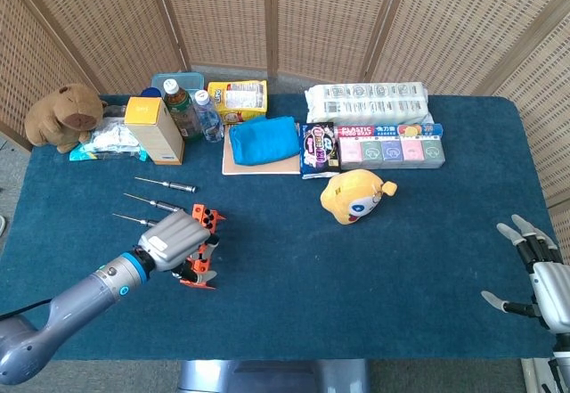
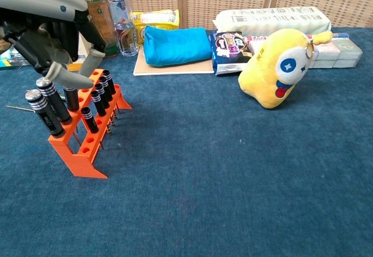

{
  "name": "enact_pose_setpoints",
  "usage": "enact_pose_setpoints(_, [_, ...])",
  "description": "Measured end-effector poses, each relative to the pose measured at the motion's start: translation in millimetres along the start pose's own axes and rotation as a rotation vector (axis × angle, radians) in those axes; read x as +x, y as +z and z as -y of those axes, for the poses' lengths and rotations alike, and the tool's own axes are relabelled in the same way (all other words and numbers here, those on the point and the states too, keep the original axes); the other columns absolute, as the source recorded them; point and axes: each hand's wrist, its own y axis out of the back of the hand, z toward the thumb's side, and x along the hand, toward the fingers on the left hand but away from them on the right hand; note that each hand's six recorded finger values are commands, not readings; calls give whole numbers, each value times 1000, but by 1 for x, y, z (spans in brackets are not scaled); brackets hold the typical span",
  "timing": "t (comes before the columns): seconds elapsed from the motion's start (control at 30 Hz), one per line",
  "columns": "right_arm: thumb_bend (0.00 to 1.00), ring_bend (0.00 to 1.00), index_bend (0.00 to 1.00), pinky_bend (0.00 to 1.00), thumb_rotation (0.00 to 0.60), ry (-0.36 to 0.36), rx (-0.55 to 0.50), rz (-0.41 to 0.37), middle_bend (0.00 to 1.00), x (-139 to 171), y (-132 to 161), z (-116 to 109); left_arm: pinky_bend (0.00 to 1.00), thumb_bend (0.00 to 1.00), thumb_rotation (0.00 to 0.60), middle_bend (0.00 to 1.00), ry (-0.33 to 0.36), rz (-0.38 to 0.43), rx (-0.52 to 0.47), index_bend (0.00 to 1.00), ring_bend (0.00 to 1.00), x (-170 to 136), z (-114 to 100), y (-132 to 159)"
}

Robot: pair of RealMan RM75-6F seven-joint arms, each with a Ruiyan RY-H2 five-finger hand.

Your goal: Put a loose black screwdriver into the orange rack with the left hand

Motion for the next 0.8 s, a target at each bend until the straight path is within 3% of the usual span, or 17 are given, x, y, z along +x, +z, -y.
enact_pose_setpoints(0.43, [7, 0, 118, 0, 600, -5, -6, 0, 0, 0, -1, -2, 982, 281, 256, 915, -25, 12, 89, 565, 892, 9, 7, 20])
enact_pose_setpoints(0.8, [7, 0, 117, 0, 600, -6, -6, 3, 0, 0, -1, -3, 982, 281, 325, 915, -38, -18, 149, 608, 892, 13, 9, 22])
